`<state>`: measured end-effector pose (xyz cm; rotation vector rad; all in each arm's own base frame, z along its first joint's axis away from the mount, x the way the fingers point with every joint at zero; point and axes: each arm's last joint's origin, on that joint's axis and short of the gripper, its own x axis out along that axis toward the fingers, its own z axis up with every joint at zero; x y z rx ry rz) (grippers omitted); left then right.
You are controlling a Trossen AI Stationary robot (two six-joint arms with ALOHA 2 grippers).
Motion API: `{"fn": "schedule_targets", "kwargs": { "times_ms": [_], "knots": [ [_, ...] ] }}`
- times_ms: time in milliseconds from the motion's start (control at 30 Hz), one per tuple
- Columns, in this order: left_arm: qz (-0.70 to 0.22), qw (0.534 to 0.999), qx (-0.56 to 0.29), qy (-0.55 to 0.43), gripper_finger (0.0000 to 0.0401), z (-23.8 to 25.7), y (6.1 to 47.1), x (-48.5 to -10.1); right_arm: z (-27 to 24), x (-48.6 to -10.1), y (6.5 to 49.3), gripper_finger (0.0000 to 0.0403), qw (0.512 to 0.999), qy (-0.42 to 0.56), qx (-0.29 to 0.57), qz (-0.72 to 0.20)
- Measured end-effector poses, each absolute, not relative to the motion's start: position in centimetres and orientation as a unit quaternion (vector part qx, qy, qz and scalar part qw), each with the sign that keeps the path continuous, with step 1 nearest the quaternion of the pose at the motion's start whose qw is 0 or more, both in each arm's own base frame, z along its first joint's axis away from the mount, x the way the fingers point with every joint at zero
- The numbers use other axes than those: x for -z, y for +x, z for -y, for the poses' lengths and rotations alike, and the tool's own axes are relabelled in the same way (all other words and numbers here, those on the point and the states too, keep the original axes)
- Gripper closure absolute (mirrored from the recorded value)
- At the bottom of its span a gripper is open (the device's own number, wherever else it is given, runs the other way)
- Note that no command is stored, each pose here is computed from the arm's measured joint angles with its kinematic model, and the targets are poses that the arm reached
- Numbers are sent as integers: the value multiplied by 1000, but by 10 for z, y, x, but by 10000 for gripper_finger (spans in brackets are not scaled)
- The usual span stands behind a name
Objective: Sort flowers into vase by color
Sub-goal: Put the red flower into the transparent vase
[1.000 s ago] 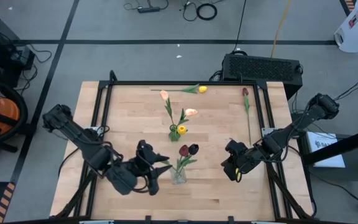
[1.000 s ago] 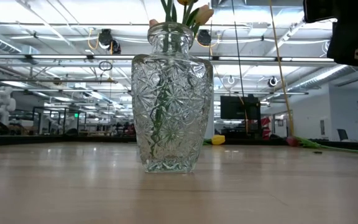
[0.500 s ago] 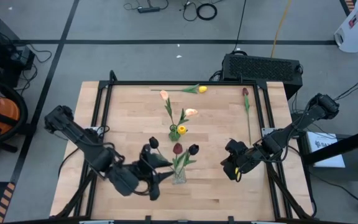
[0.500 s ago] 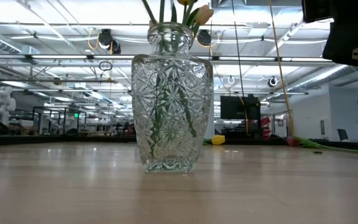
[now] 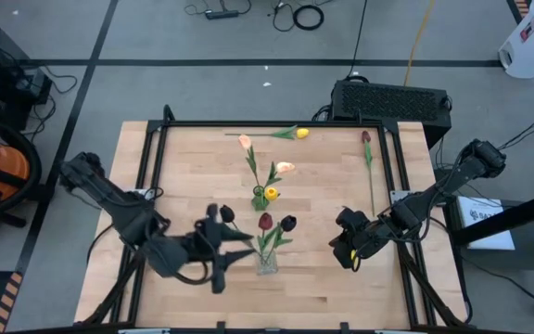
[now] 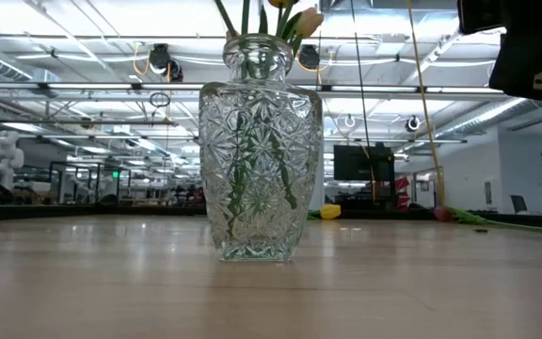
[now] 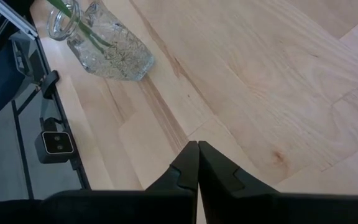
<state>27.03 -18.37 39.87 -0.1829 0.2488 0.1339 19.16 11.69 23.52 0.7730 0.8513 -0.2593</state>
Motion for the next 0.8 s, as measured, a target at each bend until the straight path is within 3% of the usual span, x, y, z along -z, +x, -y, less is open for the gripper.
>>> {"fn": "schedule_targets", "kwargs": {
  "times_ms": [133, 400, 567, 800],
  "knots": [
    [-119, 989, -86, -25, 255, 166, 251, -415, -117, -235, 192, 403, 831, 365, 122, -401],
    [-108, 969, -210, -78, 255, 118, 205, -436, -117, -235, 192, 403, 830, 368, 125, -400],
    [-173, 939, -280, -98, 262, 76, 178, -423, -115, -236, 192, 403, 836, 368, 144, -381],
    [-267, 914, -293, -87, 269, 42, 172, -392, -110, -236, 195, 403, 826, 396, 174, -362]
  ]
}}
